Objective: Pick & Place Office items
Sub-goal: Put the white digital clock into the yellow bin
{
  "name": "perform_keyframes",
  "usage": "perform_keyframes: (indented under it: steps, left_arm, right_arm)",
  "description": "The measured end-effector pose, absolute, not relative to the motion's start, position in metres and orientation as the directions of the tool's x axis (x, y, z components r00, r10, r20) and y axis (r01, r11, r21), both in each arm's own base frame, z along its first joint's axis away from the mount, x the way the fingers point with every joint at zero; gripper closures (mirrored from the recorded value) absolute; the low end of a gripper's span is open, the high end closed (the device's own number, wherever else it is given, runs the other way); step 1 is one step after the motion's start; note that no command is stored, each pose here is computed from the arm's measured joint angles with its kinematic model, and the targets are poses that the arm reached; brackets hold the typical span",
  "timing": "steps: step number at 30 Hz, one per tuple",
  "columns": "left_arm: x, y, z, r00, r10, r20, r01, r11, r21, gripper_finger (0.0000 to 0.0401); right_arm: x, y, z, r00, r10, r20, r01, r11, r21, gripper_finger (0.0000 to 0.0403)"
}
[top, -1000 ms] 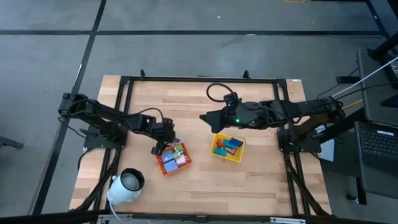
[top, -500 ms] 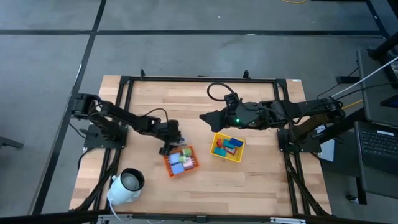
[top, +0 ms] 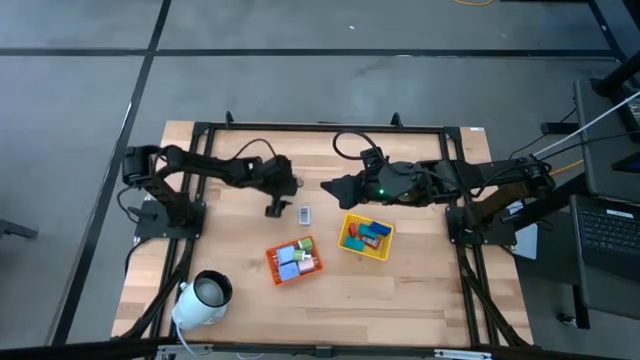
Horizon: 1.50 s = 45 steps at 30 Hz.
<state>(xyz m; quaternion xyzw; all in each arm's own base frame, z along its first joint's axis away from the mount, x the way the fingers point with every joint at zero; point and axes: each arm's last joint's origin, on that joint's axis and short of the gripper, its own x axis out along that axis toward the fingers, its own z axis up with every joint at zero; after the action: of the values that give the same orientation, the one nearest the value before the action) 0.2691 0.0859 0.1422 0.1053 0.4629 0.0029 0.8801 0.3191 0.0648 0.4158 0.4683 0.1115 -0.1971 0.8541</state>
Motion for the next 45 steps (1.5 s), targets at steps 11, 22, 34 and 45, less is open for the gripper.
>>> perform_keyframes:
  steps: [11,22,34,45]
  left_arm:
    - [0.284,0.059,0.165,0.526,-0.124,-0.841,0.391,0.914,0.110,0.0152]
    - [0.295,0.051,0.161,0.556,-0.120,-0.822,0.546,0.799,0.253,0.0152]
    - [0.331,0.055,0.137,0.502,-0.110,-0.858,0.598,0.761,0.253,0.0152]
    - [0.353,0.073,0.123,0.431,-0.186,-0.883,0.525,0.848,0.078,0.0153]
  right_arm:
    - [0.318,0.068,0.416,0.900,-0.224,-0.375,0.436,0.501,0.747,0.0127]
    - [0.317,0.076,0.416,0.904,-0.204,-0.375,0.425,0.515,0.745,0.0127]
    - [0.316,0.079,0.415,0.910,-0.149,-0.388,0.404,0.535,0.742,0.0127]
    - [0.311,0.094,0.413,0.908,-0.111,-0.403,0.393,0.557,0.732,0.0127]
